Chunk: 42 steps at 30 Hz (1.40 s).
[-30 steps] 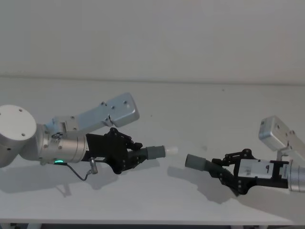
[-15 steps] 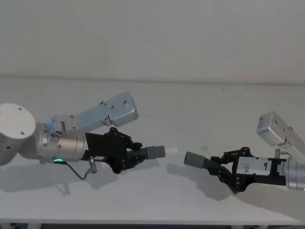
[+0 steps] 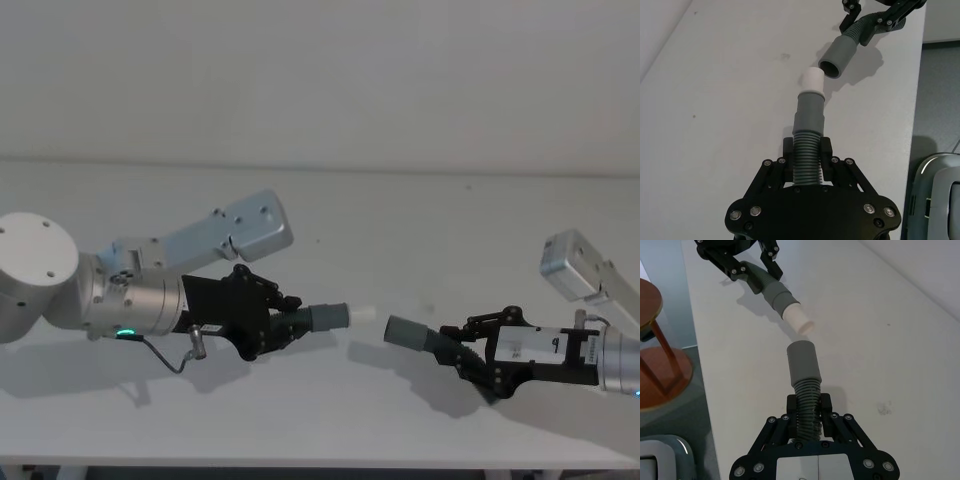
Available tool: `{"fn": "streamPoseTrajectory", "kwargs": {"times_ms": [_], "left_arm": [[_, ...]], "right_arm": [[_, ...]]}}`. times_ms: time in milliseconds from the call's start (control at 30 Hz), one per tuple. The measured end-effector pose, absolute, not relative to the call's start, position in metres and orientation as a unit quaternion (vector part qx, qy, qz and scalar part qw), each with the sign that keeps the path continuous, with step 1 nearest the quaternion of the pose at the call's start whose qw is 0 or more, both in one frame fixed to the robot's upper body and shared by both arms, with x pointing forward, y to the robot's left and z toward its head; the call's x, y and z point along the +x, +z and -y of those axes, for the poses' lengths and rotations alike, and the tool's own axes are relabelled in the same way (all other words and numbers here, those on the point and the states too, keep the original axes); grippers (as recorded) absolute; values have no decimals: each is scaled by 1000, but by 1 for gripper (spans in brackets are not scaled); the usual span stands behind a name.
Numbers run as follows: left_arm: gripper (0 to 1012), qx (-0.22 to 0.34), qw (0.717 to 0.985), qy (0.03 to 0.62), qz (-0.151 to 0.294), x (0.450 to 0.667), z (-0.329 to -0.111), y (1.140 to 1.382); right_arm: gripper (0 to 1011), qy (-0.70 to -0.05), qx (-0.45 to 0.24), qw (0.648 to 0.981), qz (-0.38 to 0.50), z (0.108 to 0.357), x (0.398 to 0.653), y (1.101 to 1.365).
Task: Use both hands to pick up one end of the pipe from the table, align the ends, and insert them.
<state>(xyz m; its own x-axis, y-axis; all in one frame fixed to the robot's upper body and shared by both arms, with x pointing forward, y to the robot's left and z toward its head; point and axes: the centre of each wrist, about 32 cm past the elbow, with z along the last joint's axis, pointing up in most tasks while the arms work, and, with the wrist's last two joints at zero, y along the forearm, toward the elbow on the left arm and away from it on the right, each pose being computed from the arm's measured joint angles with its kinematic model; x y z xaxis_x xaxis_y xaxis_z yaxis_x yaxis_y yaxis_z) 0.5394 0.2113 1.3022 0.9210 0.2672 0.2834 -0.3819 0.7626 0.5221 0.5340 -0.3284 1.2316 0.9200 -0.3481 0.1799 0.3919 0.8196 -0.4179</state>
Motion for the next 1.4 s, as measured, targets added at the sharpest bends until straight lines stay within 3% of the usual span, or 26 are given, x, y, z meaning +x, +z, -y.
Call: {"fn": "streamPoseTrajectory", "kwargs": {"times_ms": [1400], "left_arm": [[301, 300, 938, 148, 94, 545, -205, 1305]], "right_arm": [[273, -180, -215, 958, 56, 326, 535, 1233]]}}
